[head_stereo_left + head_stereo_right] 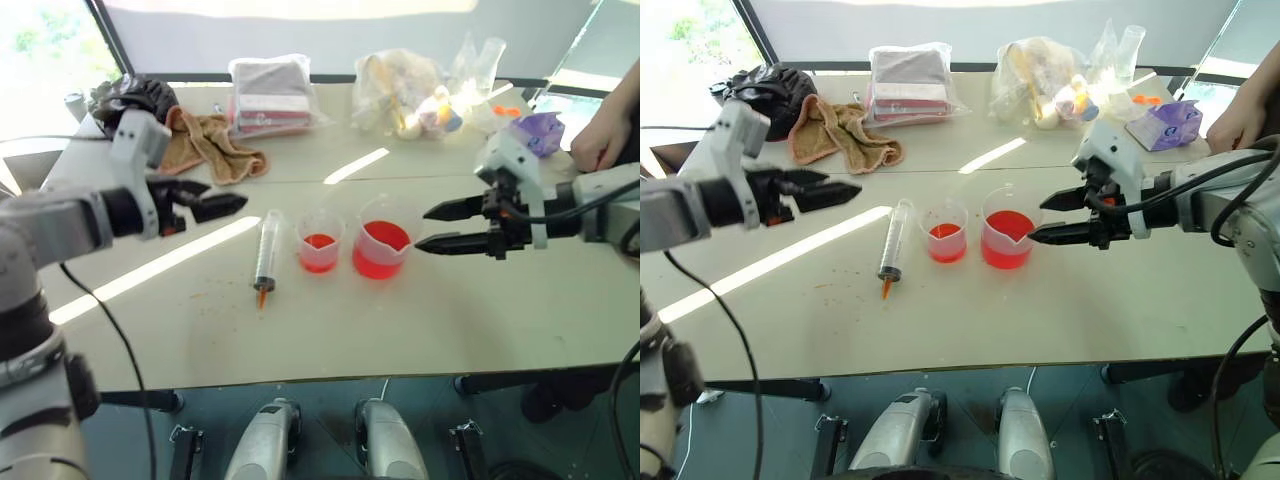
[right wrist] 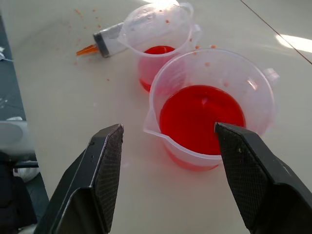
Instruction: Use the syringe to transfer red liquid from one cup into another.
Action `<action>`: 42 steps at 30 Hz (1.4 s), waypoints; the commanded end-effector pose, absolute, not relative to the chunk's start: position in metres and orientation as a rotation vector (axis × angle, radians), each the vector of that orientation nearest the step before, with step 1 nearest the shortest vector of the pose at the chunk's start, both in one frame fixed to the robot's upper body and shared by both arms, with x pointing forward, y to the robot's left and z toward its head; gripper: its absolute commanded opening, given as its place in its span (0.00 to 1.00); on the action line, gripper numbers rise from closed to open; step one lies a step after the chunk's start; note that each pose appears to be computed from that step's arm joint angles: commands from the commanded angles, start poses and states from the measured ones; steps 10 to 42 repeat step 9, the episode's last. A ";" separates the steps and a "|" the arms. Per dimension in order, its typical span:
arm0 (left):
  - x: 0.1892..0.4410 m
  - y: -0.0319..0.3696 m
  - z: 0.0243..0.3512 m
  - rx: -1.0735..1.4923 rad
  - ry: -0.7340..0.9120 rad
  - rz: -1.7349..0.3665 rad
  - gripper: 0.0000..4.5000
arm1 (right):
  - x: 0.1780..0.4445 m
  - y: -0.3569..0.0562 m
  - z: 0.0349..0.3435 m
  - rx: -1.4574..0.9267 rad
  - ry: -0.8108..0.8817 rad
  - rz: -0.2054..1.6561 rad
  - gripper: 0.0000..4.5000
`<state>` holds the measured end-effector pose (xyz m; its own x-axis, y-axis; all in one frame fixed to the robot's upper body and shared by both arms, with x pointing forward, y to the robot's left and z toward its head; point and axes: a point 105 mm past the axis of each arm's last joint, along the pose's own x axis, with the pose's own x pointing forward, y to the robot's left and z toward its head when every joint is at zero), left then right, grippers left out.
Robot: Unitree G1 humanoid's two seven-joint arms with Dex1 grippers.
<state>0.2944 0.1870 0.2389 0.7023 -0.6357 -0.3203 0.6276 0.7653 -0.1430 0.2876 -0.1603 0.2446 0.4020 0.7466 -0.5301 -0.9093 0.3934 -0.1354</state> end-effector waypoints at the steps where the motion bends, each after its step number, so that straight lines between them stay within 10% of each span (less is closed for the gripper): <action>1: 0.271 0.193 0.244 0.061 0.336 -0.790 0.99 | 0.285 -0.154 0.254 -0.512 0.370 1.118 0.69; 42: 0.252 0.209 0.223 0.123 0.419 -0.822 0.99 | 0.285 -0.148 0.255 -0.520 0.362 1.142 0.69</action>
